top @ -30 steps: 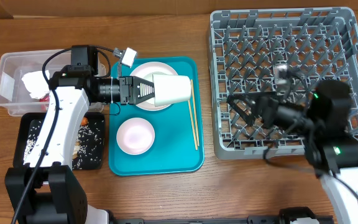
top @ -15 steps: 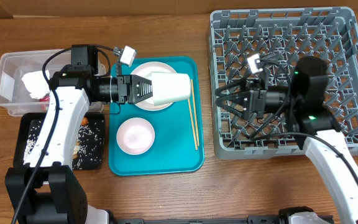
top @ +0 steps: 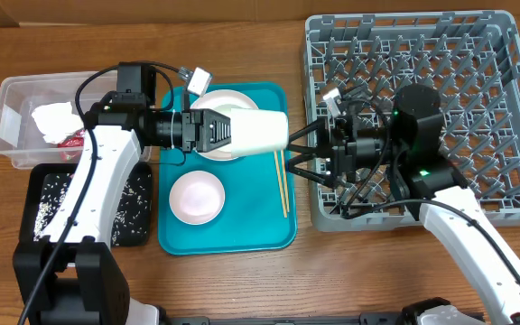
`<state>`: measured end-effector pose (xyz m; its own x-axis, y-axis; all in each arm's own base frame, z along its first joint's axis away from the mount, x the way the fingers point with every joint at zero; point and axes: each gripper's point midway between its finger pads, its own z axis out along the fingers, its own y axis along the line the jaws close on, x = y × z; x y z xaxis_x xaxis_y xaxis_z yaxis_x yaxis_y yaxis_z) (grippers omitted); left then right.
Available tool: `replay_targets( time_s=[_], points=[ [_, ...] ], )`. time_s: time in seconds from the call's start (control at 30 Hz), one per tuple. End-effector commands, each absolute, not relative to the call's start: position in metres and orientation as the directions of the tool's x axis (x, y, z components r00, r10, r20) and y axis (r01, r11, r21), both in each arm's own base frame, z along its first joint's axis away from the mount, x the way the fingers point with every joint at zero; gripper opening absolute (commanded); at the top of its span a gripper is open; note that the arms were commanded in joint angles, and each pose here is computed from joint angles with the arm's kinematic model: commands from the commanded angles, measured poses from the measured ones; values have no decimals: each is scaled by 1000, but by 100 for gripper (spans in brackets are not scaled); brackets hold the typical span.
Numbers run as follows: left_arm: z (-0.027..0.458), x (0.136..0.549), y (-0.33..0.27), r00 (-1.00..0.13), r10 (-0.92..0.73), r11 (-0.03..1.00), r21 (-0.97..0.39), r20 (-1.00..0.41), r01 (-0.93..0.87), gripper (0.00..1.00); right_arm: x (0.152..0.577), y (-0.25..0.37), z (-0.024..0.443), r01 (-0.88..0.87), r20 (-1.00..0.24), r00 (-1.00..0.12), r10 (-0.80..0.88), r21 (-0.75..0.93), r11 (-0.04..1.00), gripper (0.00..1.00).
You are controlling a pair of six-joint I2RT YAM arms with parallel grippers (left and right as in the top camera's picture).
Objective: Sort waste into correct bins and load items into the dishwasher
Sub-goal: 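Move the right gripper toward the cup held by the left gripper, then grasp the cup with the right gripper and release the left gripper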
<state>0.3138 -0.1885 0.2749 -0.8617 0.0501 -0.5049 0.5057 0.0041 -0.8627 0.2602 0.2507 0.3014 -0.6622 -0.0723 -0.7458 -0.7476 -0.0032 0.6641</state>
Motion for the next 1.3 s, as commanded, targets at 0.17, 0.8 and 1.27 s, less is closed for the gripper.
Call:
replay_targets(
  time_s=[0.17,0.8,1.27],
  points=[
    [287,307,-197,-847,68,-36,-850,-528,526,4,267,257,309,-828,-826,-561,-48,560,27,90],
    [286,302,-206,-842,94,-43,-847,-531,529,4,278,257,313,-870,-872,-489,-15,487,78,95],
    [281,301,-214,-826,119,-19,-833,-551,553,4,269,257,316,-878,-877,-479,-32,478,22,80]
  ],
)
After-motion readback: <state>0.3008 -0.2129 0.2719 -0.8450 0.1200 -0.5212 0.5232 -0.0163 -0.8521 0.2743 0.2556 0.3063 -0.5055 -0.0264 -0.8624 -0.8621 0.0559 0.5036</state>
